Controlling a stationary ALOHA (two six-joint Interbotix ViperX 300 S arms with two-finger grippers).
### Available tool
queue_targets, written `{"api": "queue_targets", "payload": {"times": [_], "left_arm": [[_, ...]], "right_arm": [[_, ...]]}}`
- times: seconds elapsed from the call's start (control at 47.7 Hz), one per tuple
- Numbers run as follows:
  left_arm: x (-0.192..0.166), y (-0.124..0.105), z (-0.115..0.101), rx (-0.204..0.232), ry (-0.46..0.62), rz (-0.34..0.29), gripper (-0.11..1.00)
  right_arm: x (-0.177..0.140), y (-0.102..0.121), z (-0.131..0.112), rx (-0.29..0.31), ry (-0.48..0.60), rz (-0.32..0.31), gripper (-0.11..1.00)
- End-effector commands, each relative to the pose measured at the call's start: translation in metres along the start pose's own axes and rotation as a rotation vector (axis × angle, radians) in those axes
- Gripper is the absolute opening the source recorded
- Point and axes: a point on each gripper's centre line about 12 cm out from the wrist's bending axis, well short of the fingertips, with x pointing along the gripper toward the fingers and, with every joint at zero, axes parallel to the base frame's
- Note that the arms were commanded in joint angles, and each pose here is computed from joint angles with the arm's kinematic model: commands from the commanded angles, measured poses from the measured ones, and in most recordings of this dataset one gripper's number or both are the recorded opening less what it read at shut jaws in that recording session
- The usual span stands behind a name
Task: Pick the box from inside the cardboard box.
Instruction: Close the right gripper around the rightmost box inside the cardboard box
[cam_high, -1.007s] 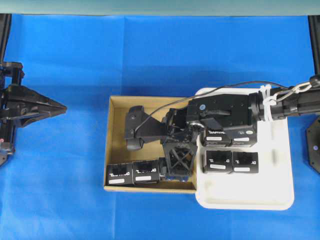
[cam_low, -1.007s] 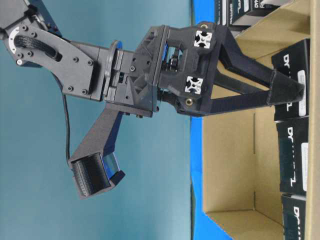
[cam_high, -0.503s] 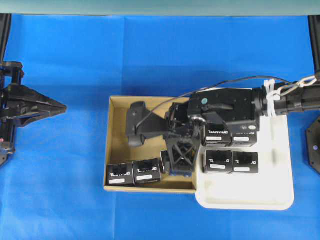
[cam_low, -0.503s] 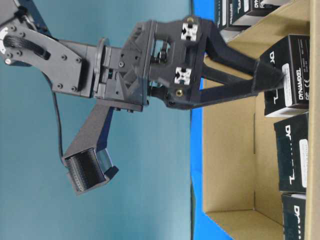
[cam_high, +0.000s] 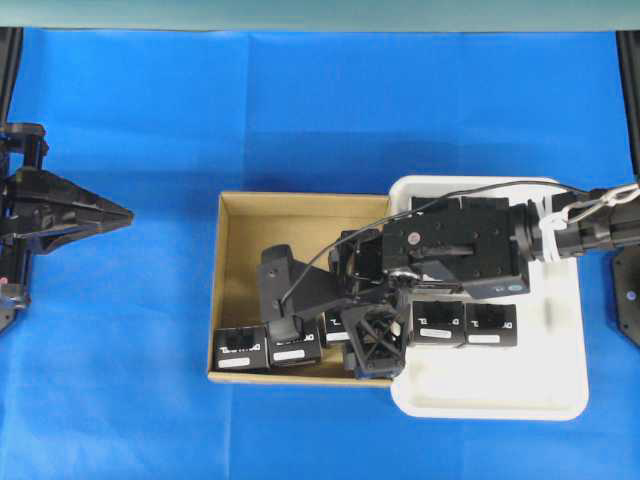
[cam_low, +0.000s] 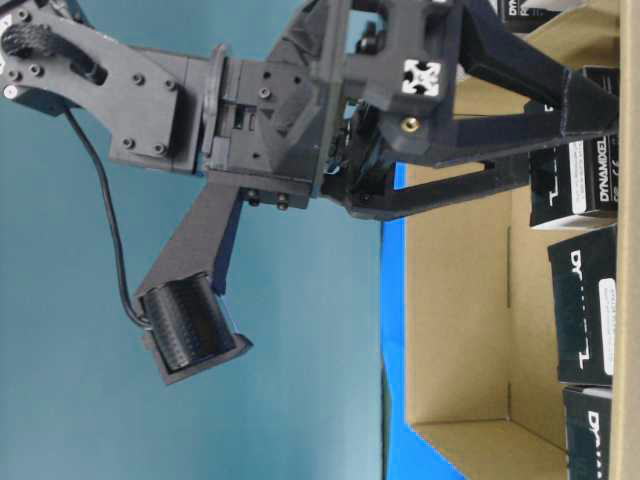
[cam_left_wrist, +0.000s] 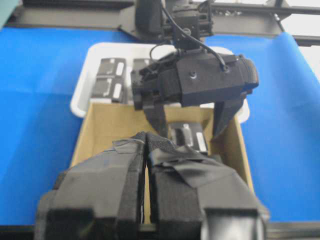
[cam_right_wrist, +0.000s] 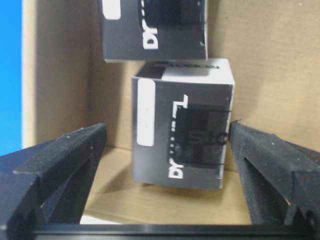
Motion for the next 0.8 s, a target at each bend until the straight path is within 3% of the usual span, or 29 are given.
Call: {"api": "queue_targets", "payload": {"times": [0.0, 0.503, 0.587, 0.713, 0.776], "left_arm": [[0.001, 0.000, 0.011, 0.000, -0.026, 0.000, -0.02], [0.002, -0.001, 0.011, 0.002, -0.024, -0.006, -0.02], [0.001, -0.001, 0.011, 0.002, -0.026, -0.005, -0.02], [0.001, -0.003, 0.011, 0.003, -0.026, -0.013, -0.02], [0.001, -0.003, 0.011, 0.003, -0.026, -0.014, -0.02]], "right_arm": [[0.006, -0.001, -0.001, -0.004, 0.004, -0.005, 1.00], [0.018, -0.005, -0.001, -0.006, -0.029, -0.028, 0.96], [0.018, -0.005, -0.002, -0.009, -0.028, -0.027, 0.89], [0.015, -0.004, -0.001, -0.013, -0.029, -0.028, 0.67], [0.012, -0.005, 0.000, -0.013, -0.032, -0.027, 0.63]]}}
